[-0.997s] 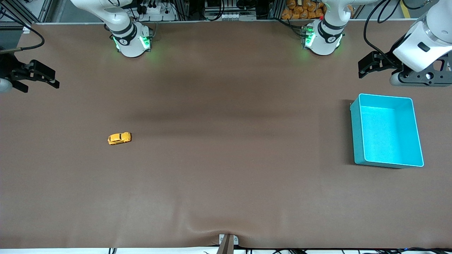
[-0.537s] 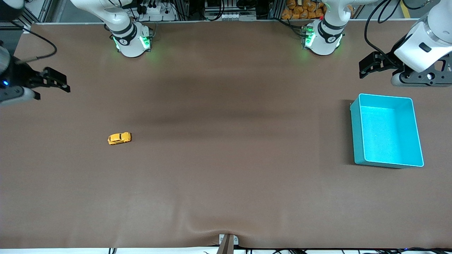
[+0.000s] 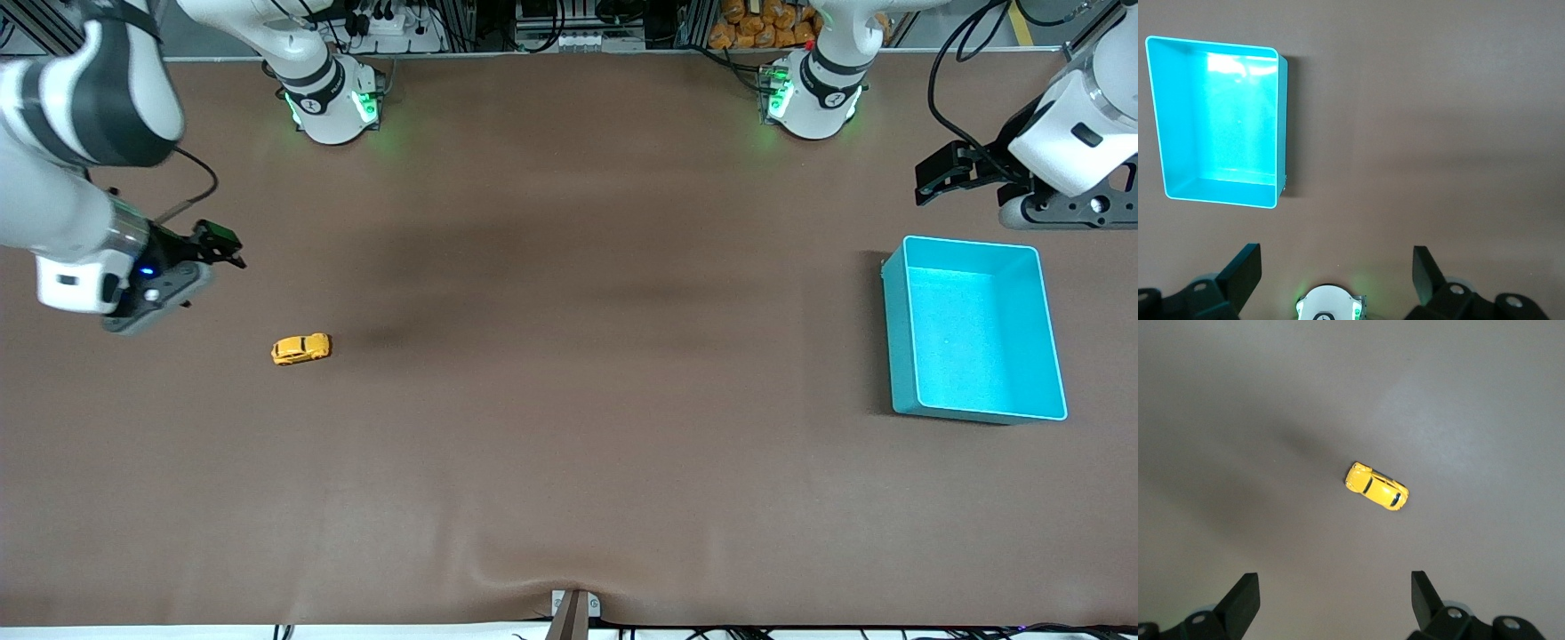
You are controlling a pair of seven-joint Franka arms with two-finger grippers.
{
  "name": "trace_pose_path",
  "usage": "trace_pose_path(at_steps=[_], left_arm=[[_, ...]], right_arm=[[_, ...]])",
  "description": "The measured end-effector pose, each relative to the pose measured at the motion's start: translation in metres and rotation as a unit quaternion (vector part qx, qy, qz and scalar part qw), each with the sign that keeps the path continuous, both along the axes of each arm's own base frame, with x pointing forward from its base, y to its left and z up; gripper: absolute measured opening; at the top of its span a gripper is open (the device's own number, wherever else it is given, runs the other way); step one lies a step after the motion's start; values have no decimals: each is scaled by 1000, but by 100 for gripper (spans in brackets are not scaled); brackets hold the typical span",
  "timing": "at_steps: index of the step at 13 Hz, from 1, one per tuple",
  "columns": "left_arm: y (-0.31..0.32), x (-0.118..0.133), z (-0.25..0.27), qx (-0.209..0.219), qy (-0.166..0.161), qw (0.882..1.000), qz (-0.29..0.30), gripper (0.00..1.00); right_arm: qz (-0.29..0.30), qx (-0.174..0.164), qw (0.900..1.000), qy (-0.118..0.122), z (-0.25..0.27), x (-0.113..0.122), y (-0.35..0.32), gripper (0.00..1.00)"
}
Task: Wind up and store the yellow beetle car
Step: 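Reach the right gripper down to the yellow toy car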
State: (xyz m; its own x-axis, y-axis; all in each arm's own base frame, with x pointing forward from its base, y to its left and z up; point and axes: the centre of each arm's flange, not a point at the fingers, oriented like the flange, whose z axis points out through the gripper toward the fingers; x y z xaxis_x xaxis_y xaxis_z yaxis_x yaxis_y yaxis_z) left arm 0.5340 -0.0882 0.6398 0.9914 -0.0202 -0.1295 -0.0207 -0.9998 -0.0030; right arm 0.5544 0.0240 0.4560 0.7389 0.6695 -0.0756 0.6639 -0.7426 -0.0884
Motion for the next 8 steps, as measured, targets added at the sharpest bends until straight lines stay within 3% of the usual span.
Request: trace_pose_path(at_steps=[3,5,8], left_arm=[[0,5,-6,-1,4,1000,0,100],[3,7,-7,-1,5,1000,3,100],[4,7,-5,-2,3,1000,3,100]], right_arm=[[105,5,994,-5,-63,-11,1,100],[177,9,984,-8,-98,-13,1,100],[258,6,965,-37,-140,-13,1,100]])
